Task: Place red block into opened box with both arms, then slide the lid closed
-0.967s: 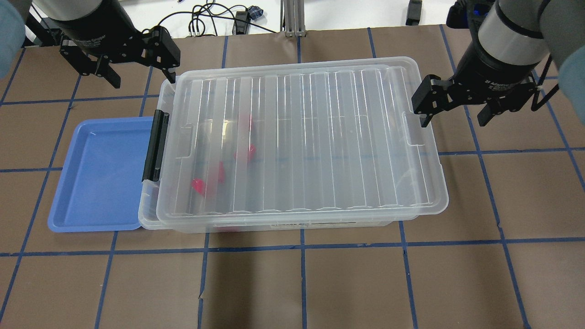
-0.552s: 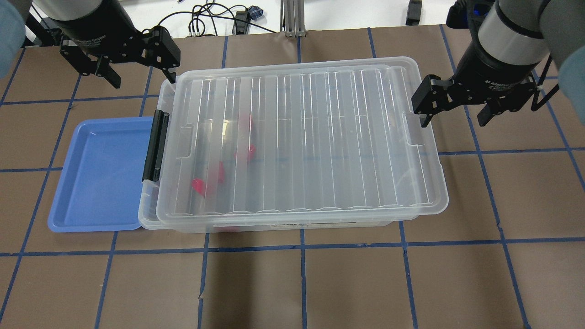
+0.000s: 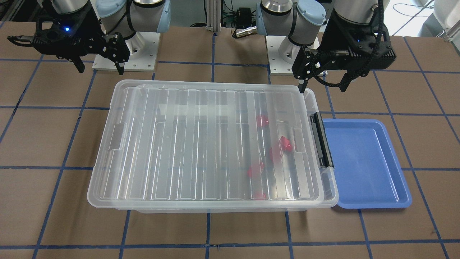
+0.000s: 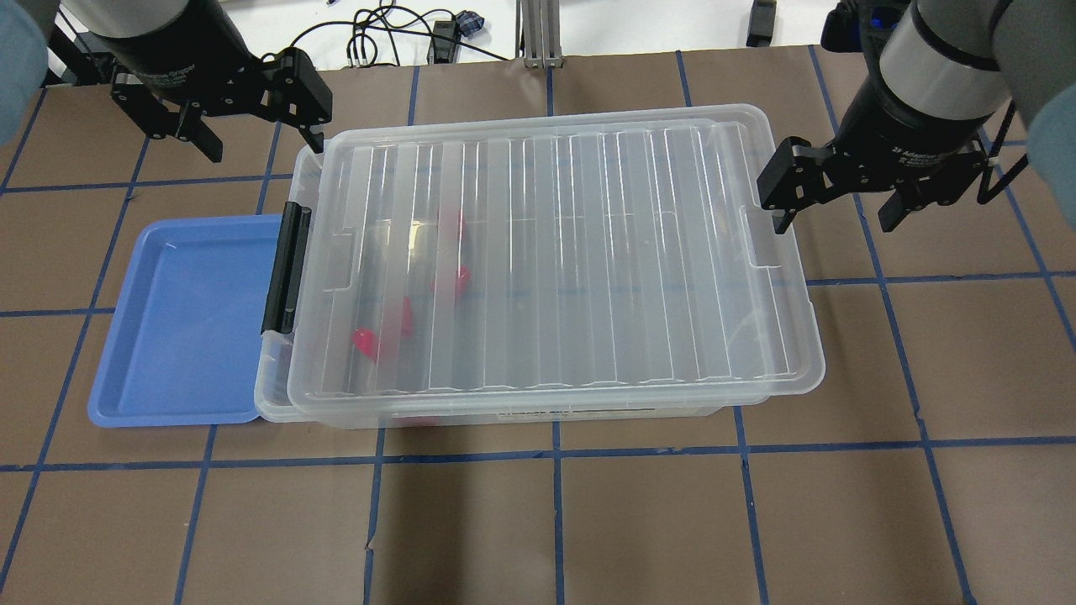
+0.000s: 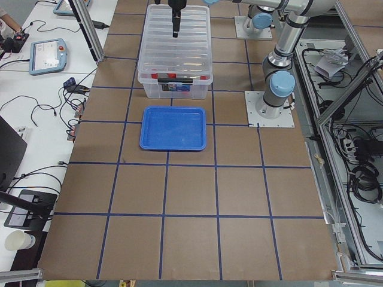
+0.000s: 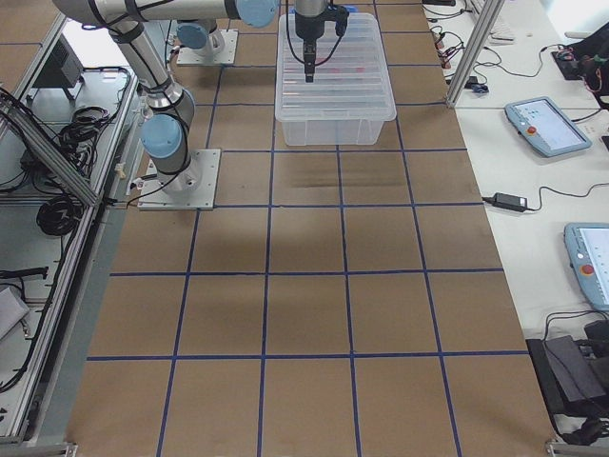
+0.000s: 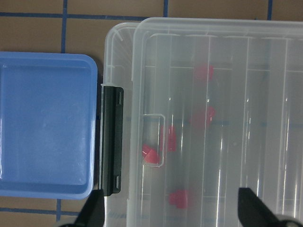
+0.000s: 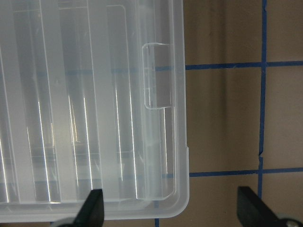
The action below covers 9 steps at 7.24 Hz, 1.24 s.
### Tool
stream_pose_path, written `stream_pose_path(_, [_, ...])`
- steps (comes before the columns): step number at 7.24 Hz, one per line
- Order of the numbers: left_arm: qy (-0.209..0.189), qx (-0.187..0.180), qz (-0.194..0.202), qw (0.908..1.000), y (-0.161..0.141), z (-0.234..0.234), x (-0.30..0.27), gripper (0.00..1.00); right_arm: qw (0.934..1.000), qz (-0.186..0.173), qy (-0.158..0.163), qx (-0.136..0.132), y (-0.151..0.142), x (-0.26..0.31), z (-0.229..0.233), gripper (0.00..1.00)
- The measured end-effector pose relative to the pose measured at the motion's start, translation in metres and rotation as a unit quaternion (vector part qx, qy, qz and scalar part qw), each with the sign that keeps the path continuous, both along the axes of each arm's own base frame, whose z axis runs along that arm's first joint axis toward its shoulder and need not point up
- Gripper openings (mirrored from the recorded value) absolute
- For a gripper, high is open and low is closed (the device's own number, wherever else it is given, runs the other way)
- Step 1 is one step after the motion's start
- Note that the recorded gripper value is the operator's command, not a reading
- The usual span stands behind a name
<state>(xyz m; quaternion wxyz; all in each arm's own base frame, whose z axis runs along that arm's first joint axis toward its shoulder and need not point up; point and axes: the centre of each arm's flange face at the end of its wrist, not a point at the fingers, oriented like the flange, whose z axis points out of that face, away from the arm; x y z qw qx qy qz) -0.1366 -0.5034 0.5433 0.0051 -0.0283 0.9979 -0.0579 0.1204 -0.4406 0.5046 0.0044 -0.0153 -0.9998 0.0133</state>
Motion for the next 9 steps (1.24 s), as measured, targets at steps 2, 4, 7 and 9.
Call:
stream_pose_path(2, [-0.001,0.000,0.000,1.0000,0.0013,0.0003,0.0001,1.00,1.0000,0.000,0.000,0.000,0.0000,-0.0001,-0.0001,1.00])
stream_pose_path(4, [-0.001,-0.001,-0.001,1.0000,0.0027,0.0008,-0.0005,1.00,1.0000,0.001,0.000,0.001,0.0001,0.0001,-0.0008,1.00])
stream_pose_path(7, [-0.001,-0.002,-0.001,1.0000,0.0022,0.0018,-0.0006,1.00,1.0000,0.001,0.001,0.001,-0.0001,0.0001,-0.0020,1.00])
stream_pose_path(9, [-0.001,-0.002,-0.001,1.0000,0.0022,0.0020,-0.0006,1.00,1.0000,0.000,0.001,0.003,-0.0007,-0.0006,-0.0027,1.00])
